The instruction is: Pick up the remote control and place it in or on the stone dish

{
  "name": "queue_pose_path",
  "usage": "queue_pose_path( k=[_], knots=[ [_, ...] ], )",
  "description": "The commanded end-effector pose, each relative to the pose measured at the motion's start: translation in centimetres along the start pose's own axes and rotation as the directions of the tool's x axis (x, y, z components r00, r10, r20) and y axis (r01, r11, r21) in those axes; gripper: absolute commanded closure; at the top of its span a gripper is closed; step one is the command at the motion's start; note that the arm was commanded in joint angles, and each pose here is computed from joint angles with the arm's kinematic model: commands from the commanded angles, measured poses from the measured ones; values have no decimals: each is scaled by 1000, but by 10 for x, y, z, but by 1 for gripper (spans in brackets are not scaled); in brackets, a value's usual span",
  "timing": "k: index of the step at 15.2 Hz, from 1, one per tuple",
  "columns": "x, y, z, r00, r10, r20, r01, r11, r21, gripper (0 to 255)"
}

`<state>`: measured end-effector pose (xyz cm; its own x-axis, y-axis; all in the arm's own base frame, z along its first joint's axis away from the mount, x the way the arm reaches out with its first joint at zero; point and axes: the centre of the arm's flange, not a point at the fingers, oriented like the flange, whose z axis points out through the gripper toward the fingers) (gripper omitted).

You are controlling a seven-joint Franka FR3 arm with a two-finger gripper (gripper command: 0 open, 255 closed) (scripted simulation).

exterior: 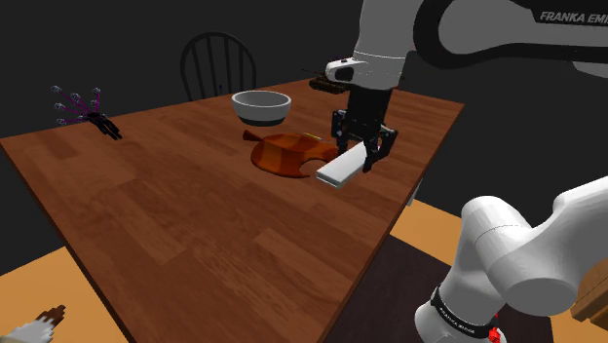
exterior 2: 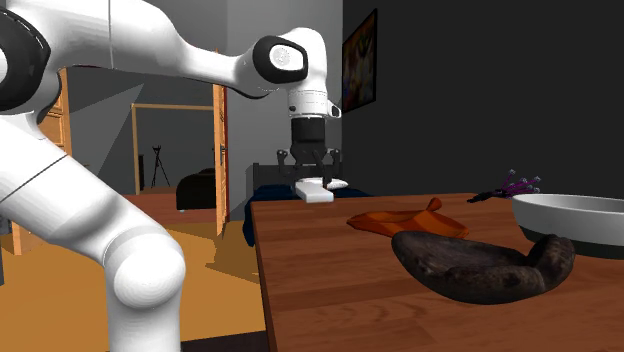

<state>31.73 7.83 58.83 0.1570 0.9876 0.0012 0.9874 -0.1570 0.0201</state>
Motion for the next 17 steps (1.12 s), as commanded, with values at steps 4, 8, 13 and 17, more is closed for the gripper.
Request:
queue_pose_path(
  k=[4, 8, 13, 17],
  knots=[
    [0, 1, -26, 1000, 0, 0, 0, 1000, 0, 255],
    [0, 1, -47, 1000, 0, 0, 0, 1000, 0, 255],
    [1, 2, -74, 1000, 0, 0, 0, 1000, 0, 255],
    [-11, 8, -87, 1000, 0, 0, 0, 1000, 0, 255]
  ],
)
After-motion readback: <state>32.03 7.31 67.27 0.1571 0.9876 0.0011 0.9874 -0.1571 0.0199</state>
